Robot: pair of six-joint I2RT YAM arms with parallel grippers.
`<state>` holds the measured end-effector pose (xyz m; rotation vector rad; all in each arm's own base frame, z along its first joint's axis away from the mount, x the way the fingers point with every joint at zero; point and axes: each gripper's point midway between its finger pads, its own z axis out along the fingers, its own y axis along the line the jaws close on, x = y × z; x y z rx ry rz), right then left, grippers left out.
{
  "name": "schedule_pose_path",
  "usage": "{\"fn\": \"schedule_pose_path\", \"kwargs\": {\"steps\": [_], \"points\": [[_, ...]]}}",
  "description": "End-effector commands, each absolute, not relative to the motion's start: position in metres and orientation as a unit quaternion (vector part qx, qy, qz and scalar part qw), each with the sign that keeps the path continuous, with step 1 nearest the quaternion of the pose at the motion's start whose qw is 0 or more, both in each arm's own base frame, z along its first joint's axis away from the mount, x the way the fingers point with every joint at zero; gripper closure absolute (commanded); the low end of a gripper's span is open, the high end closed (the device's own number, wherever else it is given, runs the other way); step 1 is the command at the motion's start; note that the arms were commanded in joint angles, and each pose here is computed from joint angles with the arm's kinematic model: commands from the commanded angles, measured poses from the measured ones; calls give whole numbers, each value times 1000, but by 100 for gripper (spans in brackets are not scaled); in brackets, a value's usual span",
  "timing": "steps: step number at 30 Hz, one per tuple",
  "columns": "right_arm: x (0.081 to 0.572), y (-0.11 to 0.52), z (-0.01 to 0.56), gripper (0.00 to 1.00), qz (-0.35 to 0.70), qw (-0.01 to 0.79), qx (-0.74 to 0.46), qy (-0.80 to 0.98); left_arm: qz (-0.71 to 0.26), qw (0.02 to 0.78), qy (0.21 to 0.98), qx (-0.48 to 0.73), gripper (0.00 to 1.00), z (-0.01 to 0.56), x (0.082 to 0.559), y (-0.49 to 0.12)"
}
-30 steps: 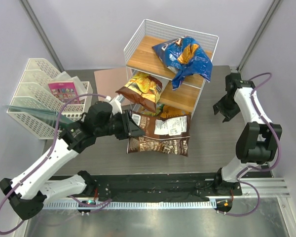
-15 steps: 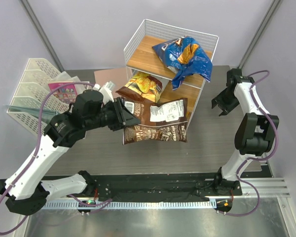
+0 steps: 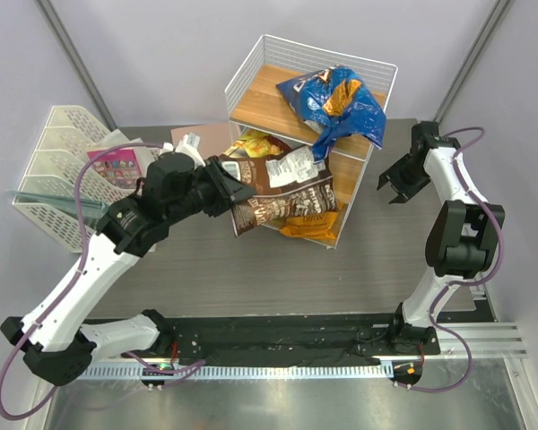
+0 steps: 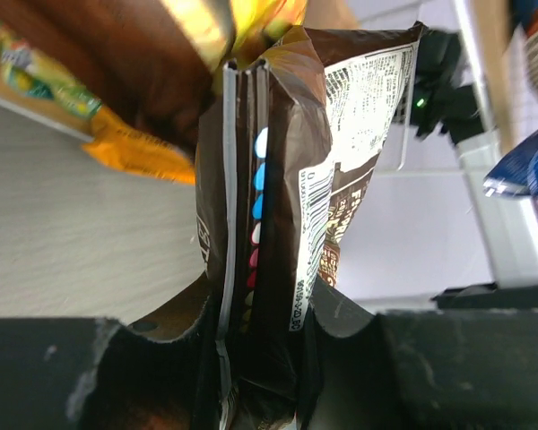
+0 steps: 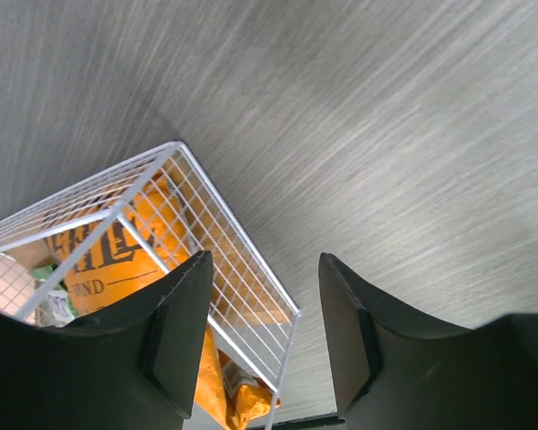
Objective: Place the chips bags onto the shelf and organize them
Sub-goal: Place the potato chip on the shelf.
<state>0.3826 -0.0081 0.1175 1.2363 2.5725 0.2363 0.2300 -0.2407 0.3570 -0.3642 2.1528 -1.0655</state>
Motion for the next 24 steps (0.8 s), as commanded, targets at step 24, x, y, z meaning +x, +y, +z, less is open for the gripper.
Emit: {"fn": "schedule_pose_path", "kwargs": {"steps": [24], "points": [[466, 8, 164, 43, 182, 199, 399, 876, -475, 478, 690, -264, 100, 432, 316, -318]]}}
